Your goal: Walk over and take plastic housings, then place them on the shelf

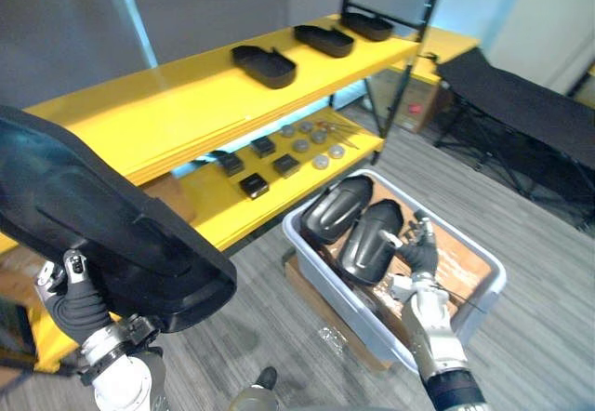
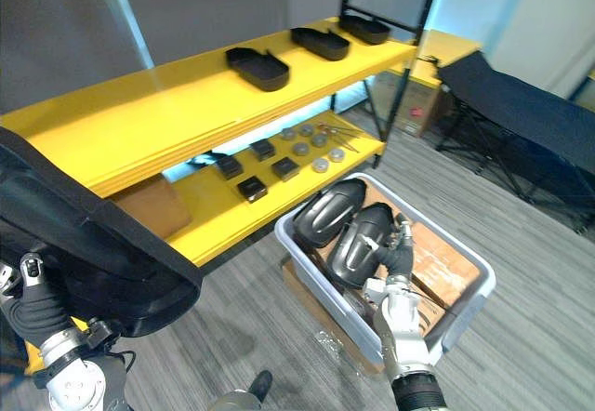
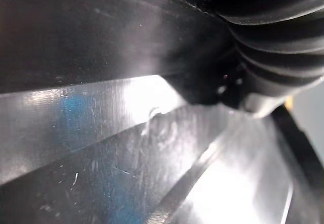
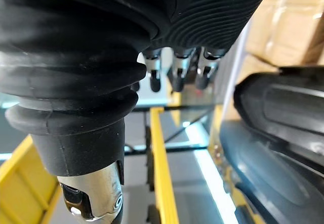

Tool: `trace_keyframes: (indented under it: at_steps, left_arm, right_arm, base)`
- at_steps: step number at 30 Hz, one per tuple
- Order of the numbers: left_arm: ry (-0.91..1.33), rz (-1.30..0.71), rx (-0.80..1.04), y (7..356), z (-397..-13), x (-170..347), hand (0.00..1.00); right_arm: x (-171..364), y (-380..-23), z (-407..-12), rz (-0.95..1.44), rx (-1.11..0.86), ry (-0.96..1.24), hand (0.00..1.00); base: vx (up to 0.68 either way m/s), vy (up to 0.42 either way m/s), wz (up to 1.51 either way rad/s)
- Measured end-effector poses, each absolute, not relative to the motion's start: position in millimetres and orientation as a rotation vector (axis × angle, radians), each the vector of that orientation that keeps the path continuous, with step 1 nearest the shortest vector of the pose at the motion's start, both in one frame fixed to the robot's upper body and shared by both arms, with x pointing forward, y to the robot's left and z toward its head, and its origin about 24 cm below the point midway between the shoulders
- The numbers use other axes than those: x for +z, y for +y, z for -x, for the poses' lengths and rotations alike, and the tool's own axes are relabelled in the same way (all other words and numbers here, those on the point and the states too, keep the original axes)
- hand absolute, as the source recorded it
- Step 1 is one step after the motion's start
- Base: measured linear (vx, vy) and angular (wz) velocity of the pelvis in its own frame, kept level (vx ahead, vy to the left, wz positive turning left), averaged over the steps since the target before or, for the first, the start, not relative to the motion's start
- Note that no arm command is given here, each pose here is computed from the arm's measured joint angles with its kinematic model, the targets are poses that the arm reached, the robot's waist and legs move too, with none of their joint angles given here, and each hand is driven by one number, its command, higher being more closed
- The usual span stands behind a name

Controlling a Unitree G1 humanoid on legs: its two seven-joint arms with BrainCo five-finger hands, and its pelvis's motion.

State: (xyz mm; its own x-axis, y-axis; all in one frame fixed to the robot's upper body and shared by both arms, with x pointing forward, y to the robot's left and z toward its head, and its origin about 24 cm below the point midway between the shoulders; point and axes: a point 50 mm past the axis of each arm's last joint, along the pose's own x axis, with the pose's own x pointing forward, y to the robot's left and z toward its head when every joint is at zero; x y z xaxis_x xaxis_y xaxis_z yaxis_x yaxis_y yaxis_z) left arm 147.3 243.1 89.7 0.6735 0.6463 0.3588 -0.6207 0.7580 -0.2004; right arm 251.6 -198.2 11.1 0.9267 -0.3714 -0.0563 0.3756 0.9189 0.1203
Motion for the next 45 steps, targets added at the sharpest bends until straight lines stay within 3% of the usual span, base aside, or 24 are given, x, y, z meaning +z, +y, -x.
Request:
trace_keyframes:
  at_steps: [3, 7, 16, 24, 32, 45]
  left_arm:
    - [-0.468, 0.114, 0.509, 216.7, -168.7, 94.4, 1.0]
    - [-0.471, 0.143, 0.376, 196.6, -178.8, 95.7, 1.0]
    - [-0.459, 0.117, 0.407, 200.9, -184.8, 93.6, 1.0]
    - [-0.392, 0.172, 0.382, 211.6, -187.6, 85.4, 1.0]
    - [-0.419, 0.246, 0.317, 204.4, -210.1, 94.4, 1.0]
    - [-0.385, 0.278, 0.32, 199.1, -208.3, 84.2, 1.0]
  right_arm:
    - [4.6, -234.6, -215.8, -0.119, -0.549, 0.051, 0.0]
    - [5.1, -250.0, -198.6, -0.101, -0.623, 0.044, 0.0]
    - [22.6, -209.9, -215.3, -0.204, -0.432, -0.109, 0.0]
    - [29.9, -193.2, -212.2, -0.202, -0.424, -0.178, 0.0]
    - [51.6, -225.5, -203.2, -0.148, -0.534, -0.309, 0.0]
    - [52.8, -238.3, -196.7, -0.086, -0.522, -0.303, 0.0]
  base:
    - [-0.03, -0.048, 1.81]
    - [0.0, 0.067, 0.58]
    - [-0.07, 0.046, -0.14]
    - [0.22, 0.169, 0.52]
    - [0.3, -0.006, 0.45]
    - [0.14, -0.194, 0.08]
